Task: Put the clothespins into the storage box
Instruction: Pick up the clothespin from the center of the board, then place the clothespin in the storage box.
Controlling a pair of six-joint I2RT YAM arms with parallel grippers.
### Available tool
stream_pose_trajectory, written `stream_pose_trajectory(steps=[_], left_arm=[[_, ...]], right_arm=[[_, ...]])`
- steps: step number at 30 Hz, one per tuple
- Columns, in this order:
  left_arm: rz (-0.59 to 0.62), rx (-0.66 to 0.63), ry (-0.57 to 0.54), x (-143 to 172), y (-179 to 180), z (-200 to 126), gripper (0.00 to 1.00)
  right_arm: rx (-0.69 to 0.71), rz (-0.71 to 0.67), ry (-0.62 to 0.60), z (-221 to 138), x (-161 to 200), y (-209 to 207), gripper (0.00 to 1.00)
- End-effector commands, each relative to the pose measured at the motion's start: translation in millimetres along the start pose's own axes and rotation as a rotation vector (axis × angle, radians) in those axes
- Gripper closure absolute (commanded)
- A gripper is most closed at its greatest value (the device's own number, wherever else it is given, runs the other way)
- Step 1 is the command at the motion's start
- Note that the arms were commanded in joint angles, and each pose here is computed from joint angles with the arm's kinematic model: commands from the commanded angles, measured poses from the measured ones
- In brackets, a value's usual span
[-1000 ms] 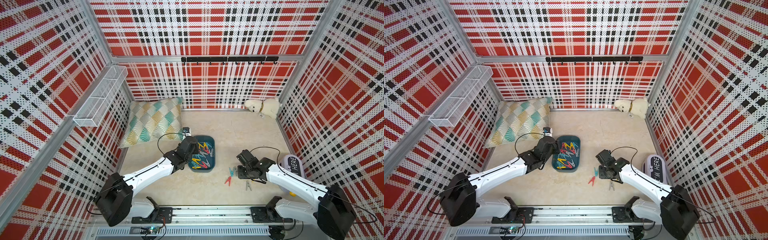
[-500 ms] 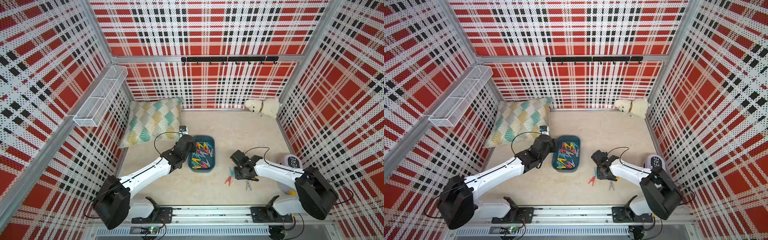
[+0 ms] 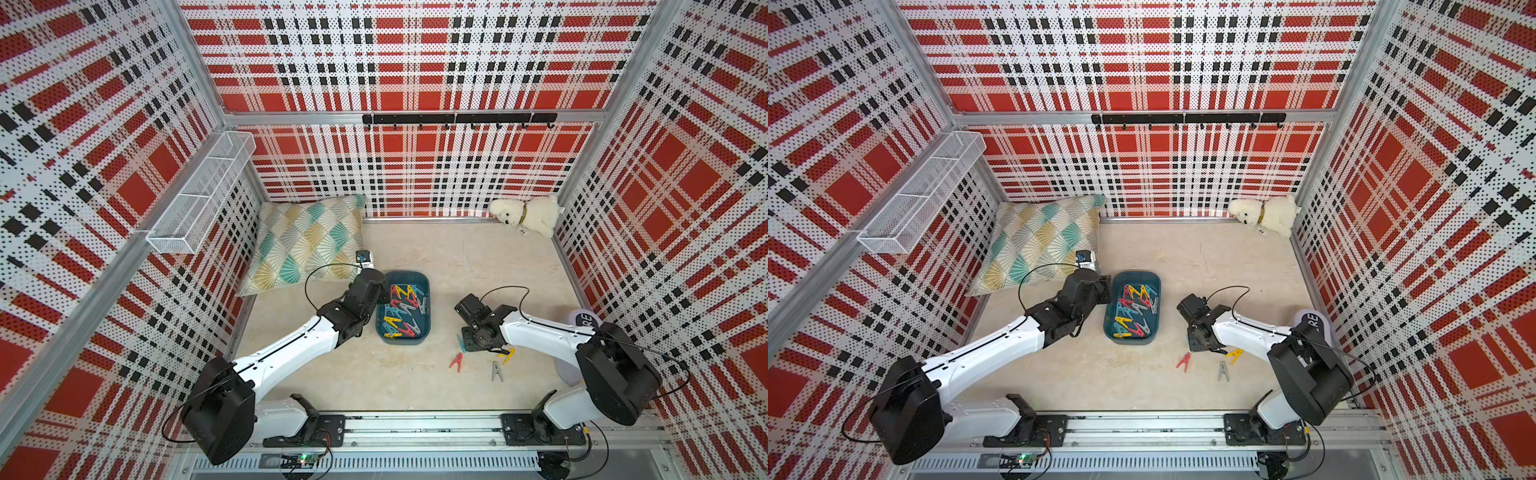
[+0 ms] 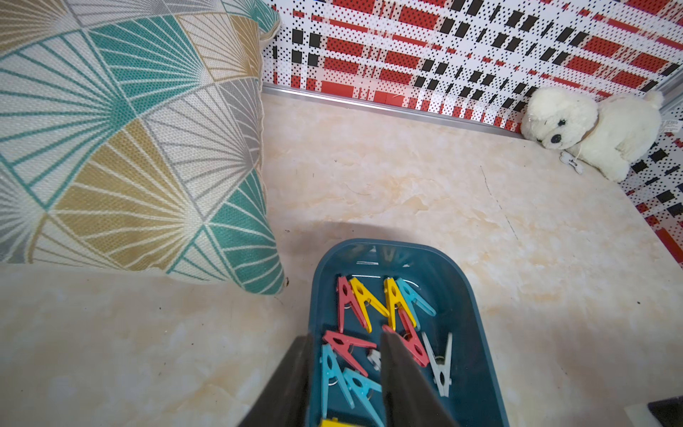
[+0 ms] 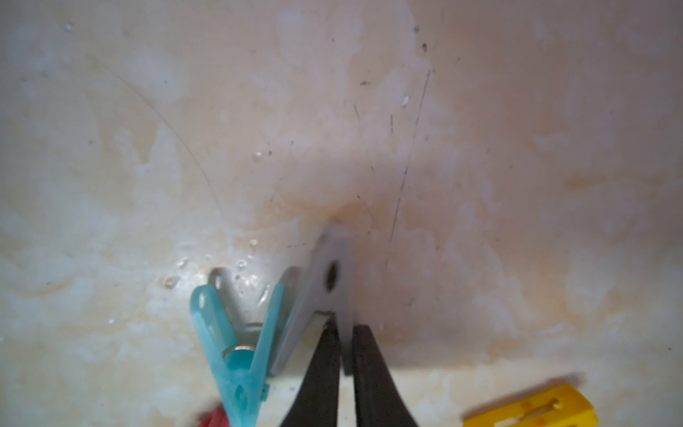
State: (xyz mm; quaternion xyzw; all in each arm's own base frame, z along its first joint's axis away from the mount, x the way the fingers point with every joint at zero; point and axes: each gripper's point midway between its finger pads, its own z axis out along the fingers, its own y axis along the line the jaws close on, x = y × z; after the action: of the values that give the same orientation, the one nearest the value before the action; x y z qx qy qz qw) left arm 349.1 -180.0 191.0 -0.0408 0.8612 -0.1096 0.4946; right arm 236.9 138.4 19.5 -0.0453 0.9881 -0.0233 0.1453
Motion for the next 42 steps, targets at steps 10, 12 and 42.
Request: stream_pose_trajectory(steps=[10,12,42], left_arm=[[-0.002,-0.023,-0.001,-1,9,-6,0.63],[-0.004,-0.029,0.000,-1,10,-5,0.63],[-0.148,-0.091,-0.106,-32,53,-24,0.63]], right_arm=[[-0.080,-0.055,-0.137,-54,-48,16,0.94],[-0.117,-0.059,-0.184,-72,-67,25,0.94],[-0.236,-0.241,-0.207,-30,-173,192,0.92]])
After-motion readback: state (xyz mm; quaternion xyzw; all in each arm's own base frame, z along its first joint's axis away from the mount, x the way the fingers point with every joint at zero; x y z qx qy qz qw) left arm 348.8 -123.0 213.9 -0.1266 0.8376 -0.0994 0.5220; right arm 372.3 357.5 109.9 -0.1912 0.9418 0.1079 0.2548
